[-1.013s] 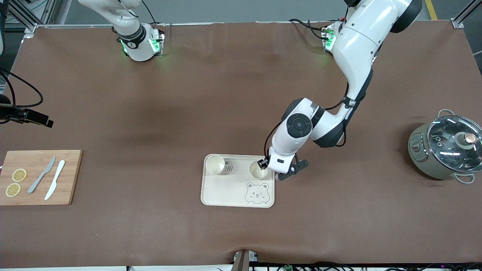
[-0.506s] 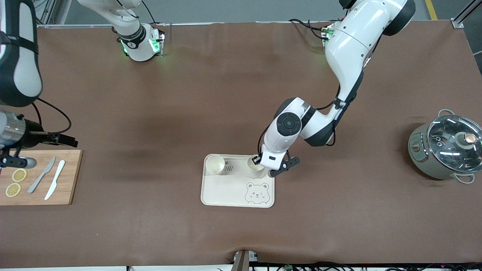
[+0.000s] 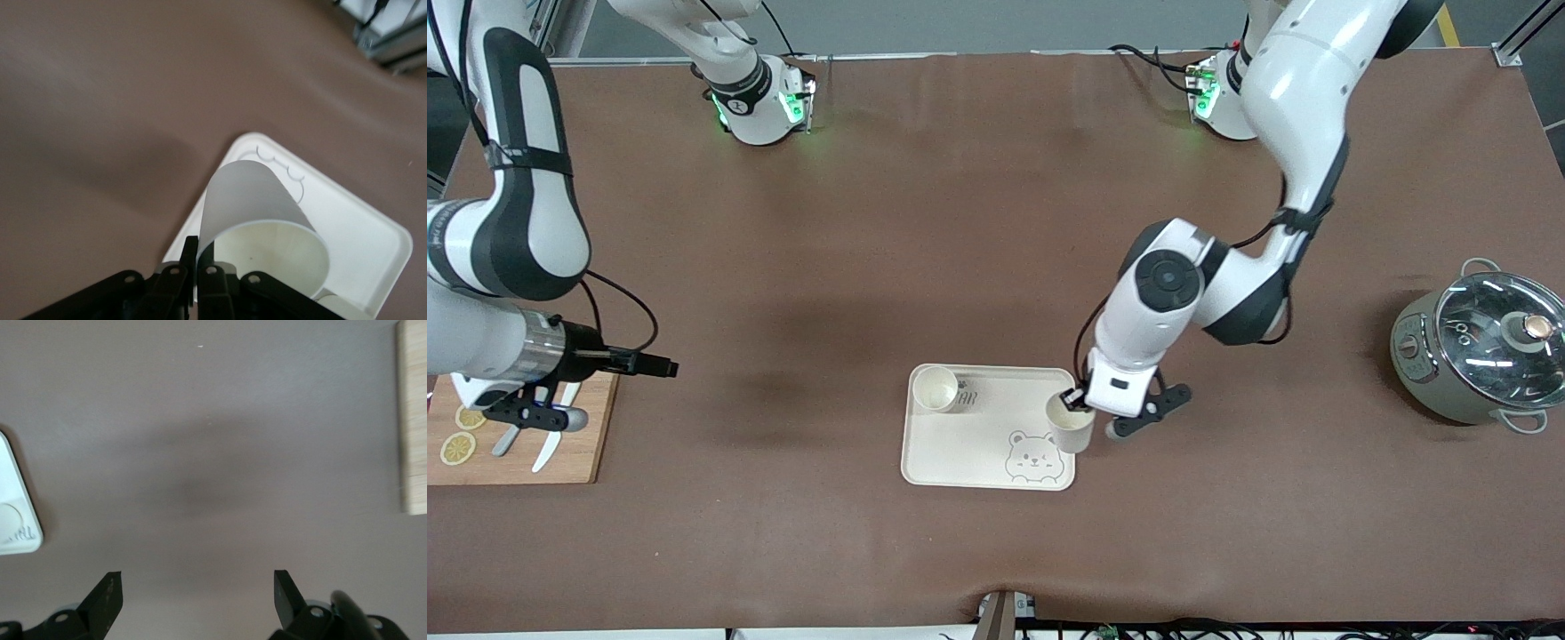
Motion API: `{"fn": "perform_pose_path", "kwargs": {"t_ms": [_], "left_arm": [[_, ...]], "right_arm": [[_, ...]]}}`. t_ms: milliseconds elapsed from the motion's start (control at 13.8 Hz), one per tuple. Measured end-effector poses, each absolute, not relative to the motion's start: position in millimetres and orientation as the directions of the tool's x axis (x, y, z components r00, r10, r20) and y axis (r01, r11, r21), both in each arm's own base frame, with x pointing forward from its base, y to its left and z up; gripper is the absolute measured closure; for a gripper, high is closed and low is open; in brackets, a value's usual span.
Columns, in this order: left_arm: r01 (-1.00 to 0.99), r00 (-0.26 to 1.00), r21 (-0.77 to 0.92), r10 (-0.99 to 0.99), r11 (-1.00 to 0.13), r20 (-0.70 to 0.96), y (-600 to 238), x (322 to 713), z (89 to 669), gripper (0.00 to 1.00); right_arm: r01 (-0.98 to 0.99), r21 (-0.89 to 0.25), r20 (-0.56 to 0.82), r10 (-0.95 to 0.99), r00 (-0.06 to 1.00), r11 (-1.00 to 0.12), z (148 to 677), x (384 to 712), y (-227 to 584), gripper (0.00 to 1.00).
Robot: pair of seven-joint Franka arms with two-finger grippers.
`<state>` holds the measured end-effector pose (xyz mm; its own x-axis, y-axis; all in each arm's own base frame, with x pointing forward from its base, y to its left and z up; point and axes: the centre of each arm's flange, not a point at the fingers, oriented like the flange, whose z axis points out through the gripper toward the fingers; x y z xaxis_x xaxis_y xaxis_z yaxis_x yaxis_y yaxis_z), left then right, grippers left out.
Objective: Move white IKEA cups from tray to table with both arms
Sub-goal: 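Carry the cup toward the pot while the right gripper reaches the tray, then lower the cup near the pot while the right gripper grasps the other cup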
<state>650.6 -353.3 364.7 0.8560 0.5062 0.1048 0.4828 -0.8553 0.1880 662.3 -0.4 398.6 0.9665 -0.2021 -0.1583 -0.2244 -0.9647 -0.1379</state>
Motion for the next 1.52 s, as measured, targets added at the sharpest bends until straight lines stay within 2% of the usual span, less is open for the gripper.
{"fn": "perform_pose_path", "kwargs": {"t_ms": [217,579,796,1157,1230,1302,1374,1447,1519], "left_arm": [[0.484,0.865,0.093,0.492,-0.870,0.102,-321,640,422,0.97],[0.394,0.918,-0.051,0.391,-0.918,0.065,-249,621,450,0.97],[0.391,0.920,-0.117,0.390,-0.913,0.030,-203,605,444,0.97],[0.430,0.891,-0.211,0.451,-0.878,-0.059,-144,581,391,0.97],[0.436,0.885,-0.218,0.460,-0.873,-0.071,-137,578,379,0.97],[0.441,0.881,-0.220,0.467,-0.870,-0.081,-132,574,368,0.97],[0.443,0.879,-0.220,0.470,-0.869,-0.087,-128,570,358,0.97],[0.444,0.878,-0.219,0.471,-0.869,-0.089,-125,566,348,0.97],[0.447,0.877,-0.213,0.473,-0.869,-0.088,-119,562,339,0.97]], "right_arm": [[-0.308,-0.117,-0.175,-0.286,0.942,-0.944,389,664,47,0.00],[-0.434,-0.097,-0.159,-0.416,0.895,-0.896,379,660,149,0.00],[-0.462,-0.094,-0.138,-0.448,0.883,-0.882,349,651,224,0.00],[-0.557,-0.086,-0.117,-0.547,0.829,-0.826,288,638,307,0.01],[-0.566,-0.086,-0.116,-0.556,0.823,-0.820,286,637,316,0.04],[-0.568,-0.088,-0.115,-0.558,0.822,-0.818,286,637,322,0.13],[-0.568,-0.090,-0.114,-0.558,0.822,-0.818,286,637,326,0.13],[-0.566,-0.092,-0.112,-0.556,0.823,-0.819,285,636,329,0.18],[-0.565,-0.091,-0.112,-0.555,0.824,-0.820,281,635,332,0.30]]}}
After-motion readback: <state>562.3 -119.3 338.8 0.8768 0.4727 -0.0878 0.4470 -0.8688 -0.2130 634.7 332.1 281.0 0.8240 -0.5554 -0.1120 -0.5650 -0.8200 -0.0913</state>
